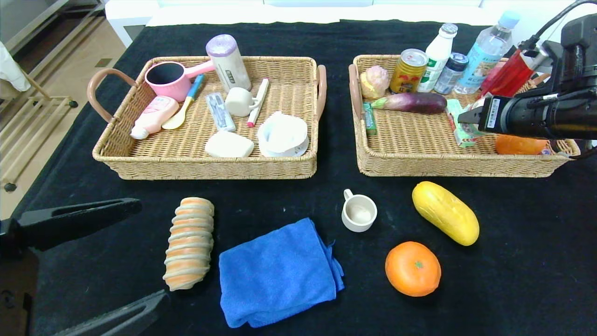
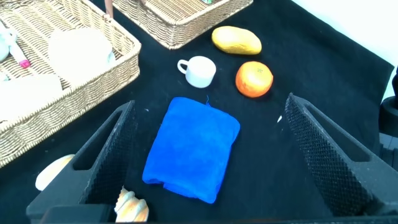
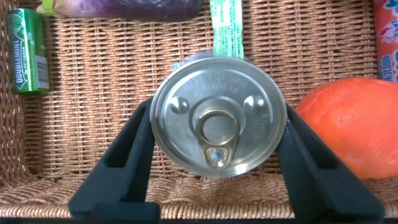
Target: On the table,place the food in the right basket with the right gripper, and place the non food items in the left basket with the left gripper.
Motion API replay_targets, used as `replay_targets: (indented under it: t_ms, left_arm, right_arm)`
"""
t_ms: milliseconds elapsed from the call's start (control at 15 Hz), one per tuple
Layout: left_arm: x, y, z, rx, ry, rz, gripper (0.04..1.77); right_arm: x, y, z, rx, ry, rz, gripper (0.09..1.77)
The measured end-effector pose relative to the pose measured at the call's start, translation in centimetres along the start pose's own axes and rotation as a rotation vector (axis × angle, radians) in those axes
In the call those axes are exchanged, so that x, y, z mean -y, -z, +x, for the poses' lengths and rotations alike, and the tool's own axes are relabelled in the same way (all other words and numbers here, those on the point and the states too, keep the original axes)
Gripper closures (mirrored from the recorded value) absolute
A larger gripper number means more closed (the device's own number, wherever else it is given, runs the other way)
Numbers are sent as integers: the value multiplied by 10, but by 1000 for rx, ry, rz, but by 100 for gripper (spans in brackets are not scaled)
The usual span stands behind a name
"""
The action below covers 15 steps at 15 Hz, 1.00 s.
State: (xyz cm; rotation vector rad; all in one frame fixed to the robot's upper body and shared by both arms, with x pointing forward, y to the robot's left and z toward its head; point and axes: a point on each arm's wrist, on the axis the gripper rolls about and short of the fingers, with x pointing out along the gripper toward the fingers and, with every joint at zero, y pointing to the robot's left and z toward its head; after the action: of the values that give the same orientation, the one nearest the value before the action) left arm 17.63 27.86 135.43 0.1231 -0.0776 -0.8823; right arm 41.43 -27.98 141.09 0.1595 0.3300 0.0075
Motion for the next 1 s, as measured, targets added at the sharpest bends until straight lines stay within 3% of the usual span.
replay_targets:
  t_ms: [333, 800, 1000]
  left_arm:
    - [0, 0, 0, 0, 0, 2, 9]
    - [0, 0, 0, 0, 0, 2, 9]
    - [0, 0, 0, 0, 1, 3, 9]
  right_arm:
    - [0, 0, 0, -1, 0, -1, 38]
    - [-3, 1, -13, -2, -16, -26, 24]
    - [-4, 15, -32, -36, -43, -91, 21]
